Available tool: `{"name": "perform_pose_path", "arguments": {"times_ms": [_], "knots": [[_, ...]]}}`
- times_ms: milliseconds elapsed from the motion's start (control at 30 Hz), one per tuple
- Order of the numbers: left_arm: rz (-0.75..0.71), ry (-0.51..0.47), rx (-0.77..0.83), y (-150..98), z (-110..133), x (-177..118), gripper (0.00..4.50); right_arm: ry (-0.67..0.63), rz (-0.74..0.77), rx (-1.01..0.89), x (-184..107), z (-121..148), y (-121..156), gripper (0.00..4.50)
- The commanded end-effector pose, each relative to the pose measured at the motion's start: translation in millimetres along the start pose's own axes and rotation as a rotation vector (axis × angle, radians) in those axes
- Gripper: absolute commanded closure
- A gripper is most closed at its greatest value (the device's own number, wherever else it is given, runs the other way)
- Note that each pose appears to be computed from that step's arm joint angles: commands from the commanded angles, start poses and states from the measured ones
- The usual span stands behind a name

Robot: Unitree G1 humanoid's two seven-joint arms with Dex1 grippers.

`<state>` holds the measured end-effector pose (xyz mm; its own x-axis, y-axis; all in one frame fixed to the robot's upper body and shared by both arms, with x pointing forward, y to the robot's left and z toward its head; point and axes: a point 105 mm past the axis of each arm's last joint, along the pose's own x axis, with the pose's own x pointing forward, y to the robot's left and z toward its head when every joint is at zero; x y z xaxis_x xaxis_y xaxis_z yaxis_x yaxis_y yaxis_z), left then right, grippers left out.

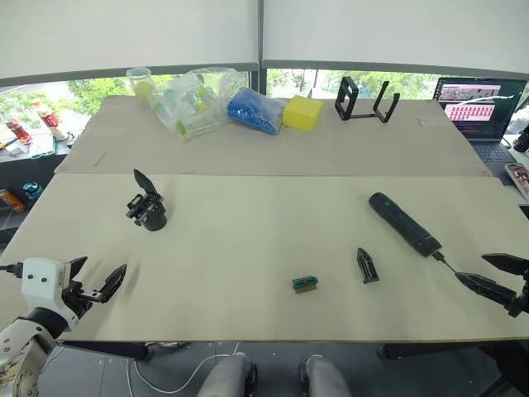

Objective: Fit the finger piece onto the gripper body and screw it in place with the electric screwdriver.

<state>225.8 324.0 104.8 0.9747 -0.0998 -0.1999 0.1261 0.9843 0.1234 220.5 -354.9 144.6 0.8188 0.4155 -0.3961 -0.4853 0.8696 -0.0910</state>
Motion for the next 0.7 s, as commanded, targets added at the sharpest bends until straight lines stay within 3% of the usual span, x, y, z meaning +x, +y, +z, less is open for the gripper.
{"name": "perform_pose_path", "arguments": {"times_ms": [33,133,333,533,700], "knots": [[-0.008,-0.037,0.027,-6,12,5,0.00,-0.066,0.044,-0.086,12,28,11,0.04],[-0.019,-0.047,0.027,-13,14,17,0.00,-0.162,0.175,-0.188,40,68,45,0.04],[-0.026,-0.065,0.024,-15,19,39,0.00,-0.275,0.412,-0.225,62,114,98,0.04],[-0.052,-0.090,0.017,-21,22,60,0.00,-0.310,0.582,-0.275,70,133,138,0.04],[-0.067,-0.096,0.025,-24,21,81,0.00,-0.354,0.636,-0.293,77,142,155,0.04]]}}
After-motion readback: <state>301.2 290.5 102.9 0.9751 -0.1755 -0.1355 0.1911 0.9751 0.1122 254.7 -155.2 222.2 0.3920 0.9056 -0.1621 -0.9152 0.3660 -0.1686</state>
